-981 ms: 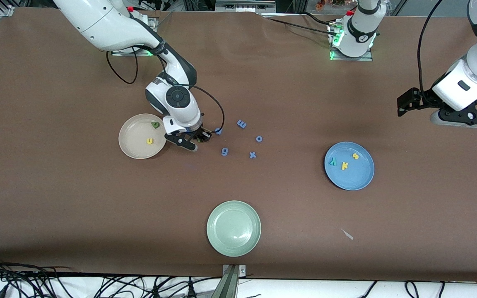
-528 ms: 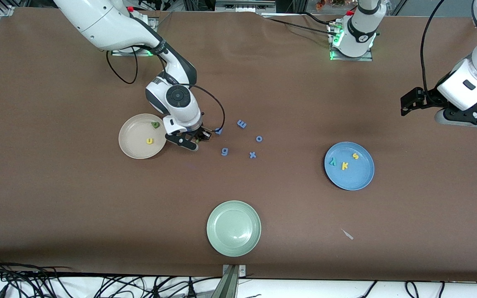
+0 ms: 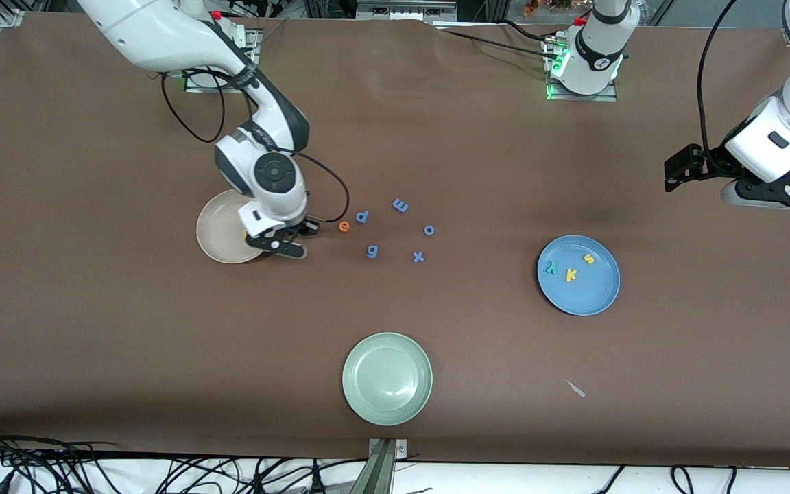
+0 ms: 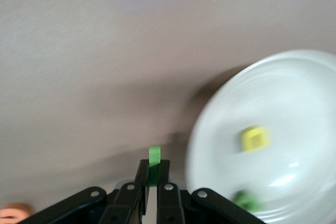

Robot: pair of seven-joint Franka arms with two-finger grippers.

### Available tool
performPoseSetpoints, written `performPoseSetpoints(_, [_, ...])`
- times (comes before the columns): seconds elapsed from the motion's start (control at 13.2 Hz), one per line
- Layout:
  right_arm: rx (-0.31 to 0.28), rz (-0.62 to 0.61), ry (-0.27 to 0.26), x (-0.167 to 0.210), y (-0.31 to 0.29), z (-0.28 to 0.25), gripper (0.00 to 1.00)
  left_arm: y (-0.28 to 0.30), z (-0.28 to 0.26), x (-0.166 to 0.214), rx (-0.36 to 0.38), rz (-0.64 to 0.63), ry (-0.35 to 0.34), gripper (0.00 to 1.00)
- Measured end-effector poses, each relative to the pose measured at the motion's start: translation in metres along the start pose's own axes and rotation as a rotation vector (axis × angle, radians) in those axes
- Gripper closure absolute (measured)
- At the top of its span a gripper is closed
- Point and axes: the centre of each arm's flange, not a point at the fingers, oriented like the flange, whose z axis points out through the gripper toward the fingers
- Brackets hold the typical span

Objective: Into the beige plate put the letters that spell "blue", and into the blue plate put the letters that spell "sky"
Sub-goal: 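Place the green bar in the cream plate while the left gripper withdraws, then reach and grasp the orange e with the right gripper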

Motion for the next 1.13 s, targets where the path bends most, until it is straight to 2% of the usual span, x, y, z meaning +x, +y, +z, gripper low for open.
performPoseSetpoints(0.23, [-0.053, -0.089, -0.028, 0.020, 0.047, -0.005, 0.91, 0.000, 0.000, 0.000, 0.000, 0.001, 0.001, 0.00])
performPoseSetpoints(0.38, [-0.051, -0.106, -0.050, 0.011, 0.061, 0.013, 0.91, 0.000, 0.000, 0.000, 0.000, 0.001, 0.001, 0.00])
performPoseSetpoints(0.45, [-0.042, -0.108, -0.048, 0.004, 0.065, 0.025, 0.86, 0.000, 0.000, 0.000, 0.000, 0.001, 0.001, 0.00])
performPoseSetpoints(0.68, [-0.017, -0.091, -0.055, -0.006, 0.070, 0.039, 0.54, 0.000, 0.000, 0.000, 0.000, 0.000, 0.001, 0.00])
performPoseSetpoints(0.83, [0.022, -0.045, -0.063, -0.005, 0.065, 0.032, 0.33, -0.002, 0.000, 0.000, 0.000, -0.003, 0.001, 0.00])
performPoseSetpoints(0.98, [0.094, 0.041, -0.062, -0.005, 0.033, 0.007, 0.32, -0.003, -0.001, 0.000, 0.000, -0.004, 0.001, 0.00])
performPoseSetpoints(1.13, [0.133, 0.139, -0.069, -0.011, -0.007, -0.017, 0.32, -0.003, -0.001, 0.000, 0.000, -0.004, 0.001, 0.00])
